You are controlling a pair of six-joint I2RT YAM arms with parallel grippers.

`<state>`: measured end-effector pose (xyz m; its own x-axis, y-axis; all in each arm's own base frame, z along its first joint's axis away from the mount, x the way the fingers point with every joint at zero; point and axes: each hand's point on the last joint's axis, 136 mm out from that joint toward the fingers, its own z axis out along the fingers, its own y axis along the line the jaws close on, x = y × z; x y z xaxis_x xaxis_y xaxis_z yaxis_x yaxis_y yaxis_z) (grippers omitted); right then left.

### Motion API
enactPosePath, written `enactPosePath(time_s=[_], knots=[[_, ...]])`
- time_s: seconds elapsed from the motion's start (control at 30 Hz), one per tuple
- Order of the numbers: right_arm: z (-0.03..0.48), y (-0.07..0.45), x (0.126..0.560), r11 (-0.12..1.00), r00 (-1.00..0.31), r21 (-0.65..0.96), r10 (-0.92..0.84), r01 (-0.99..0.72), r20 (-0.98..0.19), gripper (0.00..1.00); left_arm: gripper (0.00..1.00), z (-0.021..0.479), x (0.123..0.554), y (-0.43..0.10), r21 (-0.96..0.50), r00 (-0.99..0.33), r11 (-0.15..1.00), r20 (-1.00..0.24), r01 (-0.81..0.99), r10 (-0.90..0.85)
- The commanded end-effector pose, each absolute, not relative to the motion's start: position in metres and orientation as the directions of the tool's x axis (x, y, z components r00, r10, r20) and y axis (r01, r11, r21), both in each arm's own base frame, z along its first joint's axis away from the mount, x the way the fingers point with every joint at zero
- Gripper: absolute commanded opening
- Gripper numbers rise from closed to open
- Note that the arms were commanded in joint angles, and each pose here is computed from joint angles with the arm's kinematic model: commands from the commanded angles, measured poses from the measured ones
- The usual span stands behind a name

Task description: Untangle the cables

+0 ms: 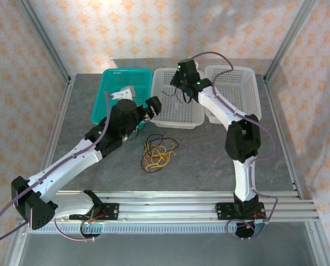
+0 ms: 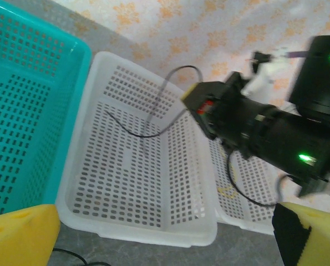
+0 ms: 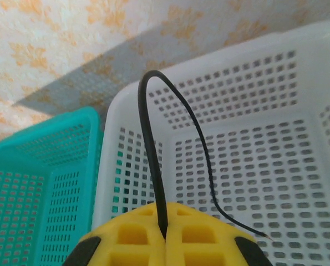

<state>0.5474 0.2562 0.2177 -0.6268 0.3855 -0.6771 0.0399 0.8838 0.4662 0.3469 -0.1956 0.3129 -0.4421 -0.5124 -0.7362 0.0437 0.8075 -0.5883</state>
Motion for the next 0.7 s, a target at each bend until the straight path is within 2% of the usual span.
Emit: enactPosePath(time_s=[0.0, 0.1, 0.2, 0.3, 0.5, 0.67], knots=[[0.206, 0.276, 0.547, 0.855, -0.679, 0.518, 0.382, 0.003, -0.627, 0.00, 0.99, 0.345, 0.337, -0.203, -0.658, -0.429, 0.741, -0.712, 0.132, -0.556], [0.181, 0.264, 0.555, 0.886, -0.685, 0.453, 0.387, 0.093, -0.617, 0.01, 0.99, 0.361, 0.332, -0.205, -0.705, -0.419, 0.692, -0.682, 0.155, -0.600], [0.165, 0.255, 0.556, 0.904, -0.696, 0.403, 0.382, 0.144, -0.609, 0.17, 0.99, 0.376, 0.328, -0.206, -0.717, -0.404, 0.679, -0.674, 0.157, -0.618], [0.167, 0.250, 0.551, 0.908, -0.694, 0.389, 0.379, 0.153, -0.612, 0.39, 0.99, 0.387, 0.321, -0.210, -0.703, -0.390, 0.696, -0.687, 0.146, -0.613], [0.204, 0.225, 0.535, 0.935, -0.644, 0.317, 0.343, 0.161, -0.684, 0.58, 0.99, 0.401, 0.319, -0.228, -0.717, -0.397, 0.680, -0.674, 0.150, -0.623], [0.239, 0.207, 0.493, 0.949, -0.598, 0.285, 0.309, 0.138, -0.740, 0.61, 0.99, 0.418, 0.324, -0.242, -0.719, -0.398, 0.673, -0.676, 0.171, -0.620]])
